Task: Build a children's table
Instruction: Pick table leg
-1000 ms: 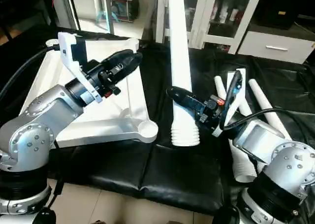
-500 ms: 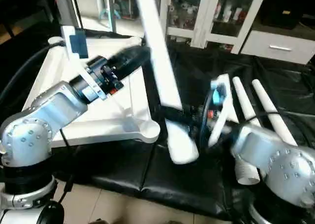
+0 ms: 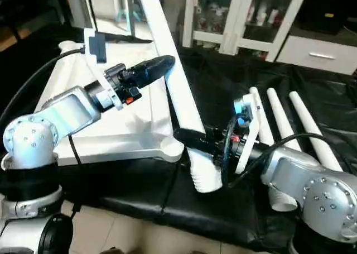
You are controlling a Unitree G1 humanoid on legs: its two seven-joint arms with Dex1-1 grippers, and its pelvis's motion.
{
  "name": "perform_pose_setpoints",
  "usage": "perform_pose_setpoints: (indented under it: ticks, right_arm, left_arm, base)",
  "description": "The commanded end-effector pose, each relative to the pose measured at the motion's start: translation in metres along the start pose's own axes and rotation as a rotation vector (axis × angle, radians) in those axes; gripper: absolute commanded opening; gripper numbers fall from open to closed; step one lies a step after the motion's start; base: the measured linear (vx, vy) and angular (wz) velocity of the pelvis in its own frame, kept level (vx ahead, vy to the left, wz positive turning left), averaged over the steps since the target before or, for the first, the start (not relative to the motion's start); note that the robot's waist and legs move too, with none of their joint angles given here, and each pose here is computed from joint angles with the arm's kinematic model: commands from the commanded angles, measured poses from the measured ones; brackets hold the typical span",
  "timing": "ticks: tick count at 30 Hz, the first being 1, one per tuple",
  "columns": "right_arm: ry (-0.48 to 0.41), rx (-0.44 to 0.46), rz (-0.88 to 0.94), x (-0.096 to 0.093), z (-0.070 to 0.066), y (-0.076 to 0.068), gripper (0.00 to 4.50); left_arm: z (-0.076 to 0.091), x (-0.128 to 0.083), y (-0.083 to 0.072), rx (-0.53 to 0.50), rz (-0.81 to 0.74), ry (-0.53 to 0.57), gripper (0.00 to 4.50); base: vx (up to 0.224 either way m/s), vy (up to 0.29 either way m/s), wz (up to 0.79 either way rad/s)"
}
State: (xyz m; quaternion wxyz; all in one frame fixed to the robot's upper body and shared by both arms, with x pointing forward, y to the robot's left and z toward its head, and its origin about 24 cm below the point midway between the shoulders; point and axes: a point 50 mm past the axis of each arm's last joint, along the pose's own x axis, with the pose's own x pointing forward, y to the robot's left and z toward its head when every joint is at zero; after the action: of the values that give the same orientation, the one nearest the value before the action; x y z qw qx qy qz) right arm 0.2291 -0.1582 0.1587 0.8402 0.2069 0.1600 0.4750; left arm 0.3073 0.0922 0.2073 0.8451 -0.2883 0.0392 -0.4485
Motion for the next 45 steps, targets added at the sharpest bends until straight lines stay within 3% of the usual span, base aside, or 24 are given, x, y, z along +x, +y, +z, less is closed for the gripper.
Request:
perform_pose_setpoints:
  ticks: [1, 5, 10, 15, 19, 26, 29, 36, 42, 43, 45]
  right_arm:
    - [-0.014, -0.036, 0.026, -0.002, 0.002, 0.005, 1.86]
    - [0.019, -0.036, 0.030, 0.000, -0.005, 0.005, 1.86]
    - [0.032, -0.041, 0.021, 0.004, -0.006, 0.003, 1.86]
    - [0.036, -0.049, 0.021, 0.005, -0.007, 0.002, 1.86]
    - [0.035, -0.052, 0.014, 0.005, -0.008, 0.002, 1.86]
    - [0.028, -0.052, 0.003, 0.005, -0.007, 0.000, 1.86]
    - [0.025, -0.054, -0.001, 0.006, -0.006, 0.000, 1.86]
    - [0.018, -0.060, -0.009, 0.006, -0.006, -0.001, 1.86]
    - [0.015, -0.074, -0.030, 0.006, -0.005, -0.002, 1.86]
    - [0.015, -0.075, -0.028, 0.006, -0.005, -0.002, 2.42]
    - [0.015, -0.076, -0.028, 0.006, -0.005, -0.002, 2.55]
  left_arm:
    - [0.004, -0.002, 0.004, -0.019, 0.031, -0.010, 4.17]
    - [0.003, 0.004, -0.009, -0.087, -0.084, -0.009, 4.49]
    - [-0.004, 0.009, -0.017, -0.130, -0.152, 0.047, 4.50]
    - [-0.011, 0.011, -0.016, -0.135, -0.144, 0.105, 4.05]
    - [-0.010, 0.011, -0.017, -0.144, -0.146, 0.106, 3.87]
    - [-0.008, 0.010, -0.015, -0.138, -0.135, 0.098, 3.12]
    - [-0.007, 0.010, -0.013, -0.132, -0.125, 0.098, 3.06]
    - [-0.007, 0.011, -0.010, -0.136, -0.102, 0.095, 2.26]
    - [-0.004, 0.013, -0.009, -0.138, -0.090, 0.081, 1.95]
    - [-0.003, 0.013, -0.009, -0.137, -0.090, 0.078, 1.93]
    - [-0.001, 0.014, -0.008, -0.136, -0.087, 0.071, 1.89]
  base:
    - [0.000, 0.000, 0.00]
    - [0.000, 0.000, 0.00]
    - [0.000, 0.000, 0.00]
    - [0.000, 0.000, 0.00]
    - [0.000, 0.000, 0.00]
    - [0.000, 0.000, 0.00]
    - [0.000, 0.000, 0.00]
    - [0.000, 0.000, 0.00]
    - [0.000, 0.000, 0.00]
    - [0.000, 0.000, 0.00]
    - [0.000, 0.000, 0.00]
